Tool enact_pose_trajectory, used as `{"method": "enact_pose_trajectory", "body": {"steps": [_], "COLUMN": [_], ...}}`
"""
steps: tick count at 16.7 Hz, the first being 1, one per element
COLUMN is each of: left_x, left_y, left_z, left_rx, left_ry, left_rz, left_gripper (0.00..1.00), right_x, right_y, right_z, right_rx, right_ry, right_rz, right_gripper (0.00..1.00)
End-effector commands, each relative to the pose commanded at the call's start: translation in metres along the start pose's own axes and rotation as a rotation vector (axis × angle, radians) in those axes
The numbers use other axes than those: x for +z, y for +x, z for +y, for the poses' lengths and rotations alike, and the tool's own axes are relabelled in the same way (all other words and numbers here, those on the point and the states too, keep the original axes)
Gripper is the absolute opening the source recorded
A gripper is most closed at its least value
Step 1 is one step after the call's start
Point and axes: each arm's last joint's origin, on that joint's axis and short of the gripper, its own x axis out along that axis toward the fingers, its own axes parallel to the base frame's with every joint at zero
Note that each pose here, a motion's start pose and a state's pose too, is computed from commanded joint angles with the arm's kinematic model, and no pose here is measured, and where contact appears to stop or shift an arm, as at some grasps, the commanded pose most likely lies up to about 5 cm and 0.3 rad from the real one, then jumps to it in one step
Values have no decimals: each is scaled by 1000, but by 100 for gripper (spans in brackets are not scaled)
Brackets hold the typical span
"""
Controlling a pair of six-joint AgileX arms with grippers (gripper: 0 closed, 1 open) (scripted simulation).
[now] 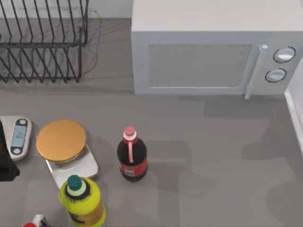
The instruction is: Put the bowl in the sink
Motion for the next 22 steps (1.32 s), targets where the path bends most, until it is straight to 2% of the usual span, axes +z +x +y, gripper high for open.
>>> {"method": "enact_pose_trajectory", "body": {"steps": [3, 5, 7, 11, 22], "left_x": [0, 0, 0, 0, 0], "left_y": [0, 0, 0, 0, 0], "left_z": [0, 0, 0, 0, 0], "left_rx": [0, 0, 0, 0, 0], "left_ry": [0, 0, 0, 0, 0], "left_rz": [0, 0, 0, 0, 0], "left_gripper": [100, 100, 100, 100, 100], "right_x": [-45, -61, -67, -68, -68], "right_y": [-18, -30, -38, -38, -38], "right_z": [-9, -19, -27, -28, -28], "right_rx": [-70, -129, -169, -172, -172], "right_ry": [9, 9, 5, 5, 5], "right_rz": [40, 52, 53, 53, 53], "right_gripper": [0, 0, 0, 0, 83]}}
